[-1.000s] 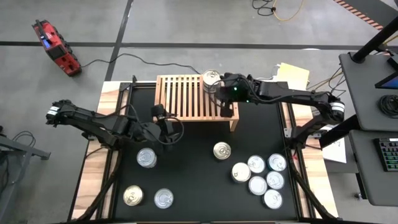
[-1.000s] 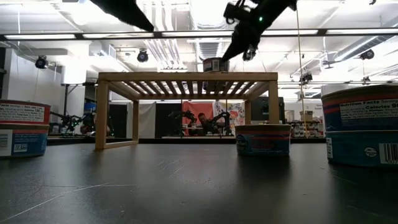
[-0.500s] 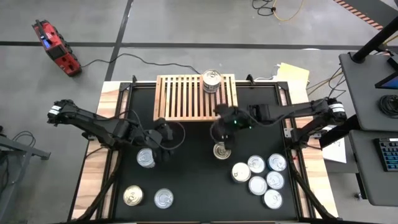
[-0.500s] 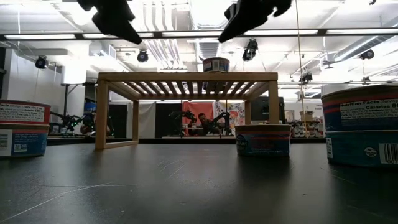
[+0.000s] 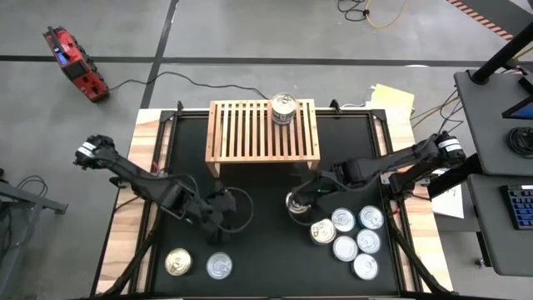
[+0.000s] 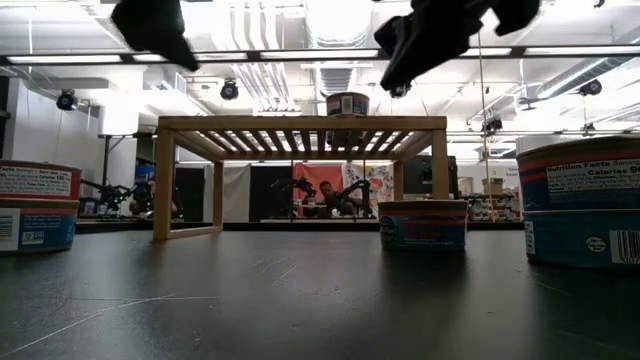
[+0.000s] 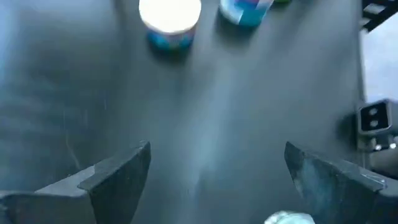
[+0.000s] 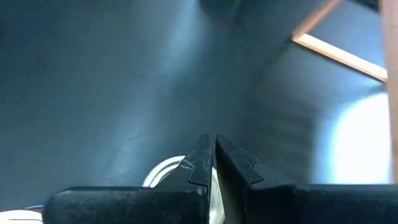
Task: Stack canned seafood by type on shelf
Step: Put the red tuna can on the shelf
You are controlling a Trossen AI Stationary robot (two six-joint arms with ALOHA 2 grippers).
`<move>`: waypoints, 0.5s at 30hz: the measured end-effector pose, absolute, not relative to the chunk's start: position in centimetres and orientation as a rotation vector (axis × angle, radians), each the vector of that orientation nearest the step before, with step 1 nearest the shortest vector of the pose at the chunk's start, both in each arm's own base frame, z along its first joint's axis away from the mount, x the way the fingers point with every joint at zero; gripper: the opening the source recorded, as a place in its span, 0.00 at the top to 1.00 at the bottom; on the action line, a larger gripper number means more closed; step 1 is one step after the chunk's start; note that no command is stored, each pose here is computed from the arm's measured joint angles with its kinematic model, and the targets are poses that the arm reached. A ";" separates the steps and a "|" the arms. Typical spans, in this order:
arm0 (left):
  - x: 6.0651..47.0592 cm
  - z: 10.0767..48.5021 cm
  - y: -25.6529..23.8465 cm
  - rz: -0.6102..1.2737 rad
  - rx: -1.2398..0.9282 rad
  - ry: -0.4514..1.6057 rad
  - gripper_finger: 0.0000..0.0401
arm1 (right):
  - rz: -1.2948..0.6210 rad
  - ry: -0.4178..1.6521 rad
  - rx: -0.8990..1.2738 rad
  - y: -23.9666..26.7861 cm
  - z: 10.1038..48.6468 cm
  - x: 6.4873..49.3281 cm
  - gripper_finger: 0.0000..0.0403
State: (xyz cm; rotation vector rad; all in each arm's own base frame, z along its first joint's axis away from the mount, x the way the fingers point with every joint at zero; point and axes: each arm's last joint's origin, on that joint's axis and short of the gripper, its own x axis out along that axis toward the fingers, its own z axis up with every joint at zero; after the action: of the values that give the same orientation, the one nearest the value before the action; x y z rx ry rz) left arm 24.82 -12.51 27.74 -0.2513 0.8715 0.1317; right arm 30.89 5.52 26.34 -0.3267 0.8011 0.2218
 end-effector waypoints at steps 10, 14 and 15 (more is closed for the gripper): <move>23.4 27.5 -16.3 0.342 -0.333 1.221 0.12 | 0.040 0.744 -0.351 7.7 23.9 28.8 0.97; 22.7 27.3 -16.4 0.525 -0.190 1.304 0.13 | 0.041 0.631 -0.349 8.2 24.1 28.6 0.97; 22.6 27.1 -16.4 0.561 -0.163 1.319 0.15 | 0.043 0.613 -0.348 8.2 24.0 28.7 0.97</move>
State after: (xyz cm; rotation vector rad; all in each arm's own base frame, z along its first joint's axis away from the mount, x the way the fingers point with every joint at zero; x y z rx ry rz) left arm 22.64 -16.42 27.09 -0.1627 1.3190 0.5610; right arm 28.65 8.24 24.02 -0.3478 0.6129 0.0431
